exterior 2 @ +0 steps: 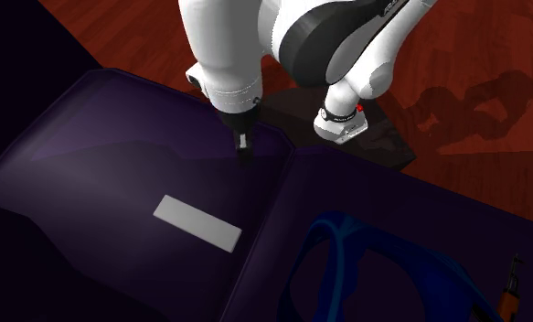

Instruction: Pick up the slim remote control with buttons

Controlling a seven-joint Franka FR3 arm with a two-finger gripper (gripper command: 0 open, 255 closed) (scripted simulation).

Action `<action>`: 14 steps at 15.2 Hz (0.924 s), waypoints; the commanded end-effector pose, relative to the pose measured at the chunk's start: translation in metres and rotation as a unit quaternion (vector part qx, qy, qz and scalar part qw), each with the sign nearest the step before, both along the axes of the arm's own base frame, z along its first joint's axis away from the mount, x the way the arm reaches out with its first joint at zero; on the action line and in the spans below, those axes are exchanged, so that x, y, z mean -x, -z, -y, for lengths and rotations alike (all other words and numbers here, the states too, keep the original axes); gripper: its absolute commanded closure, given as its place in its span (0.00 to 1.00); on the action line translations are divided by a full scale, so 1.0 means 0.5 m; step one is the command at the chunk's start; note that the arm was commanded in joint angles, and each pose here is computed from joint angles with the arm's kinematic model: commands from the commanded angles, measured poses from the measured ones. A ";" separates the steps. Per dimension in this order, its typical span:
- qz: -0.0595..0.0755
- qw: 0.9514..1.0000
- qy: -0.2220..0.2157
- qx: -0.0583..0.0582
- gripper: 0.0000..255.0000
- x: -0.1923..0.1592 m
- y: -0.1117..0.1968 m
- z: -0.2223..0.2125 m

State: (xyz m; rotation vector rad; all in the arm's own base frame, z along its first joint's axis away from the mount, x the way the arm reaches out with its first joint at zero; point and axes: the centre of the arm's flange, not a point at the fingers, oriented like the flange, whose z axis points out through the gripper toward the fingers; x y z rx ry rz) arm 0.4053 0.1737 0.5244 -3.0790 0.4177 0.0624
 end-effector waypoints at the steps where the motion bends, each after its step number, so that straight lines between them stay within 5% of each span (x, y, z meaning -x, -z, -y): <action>1: 0.002 1.000 0.022 0.002 0.00 -0.033 0.016 -0.032; 14: 0.014 0.988 0.155 0.018 0.00 -0.304 0.116 -0.209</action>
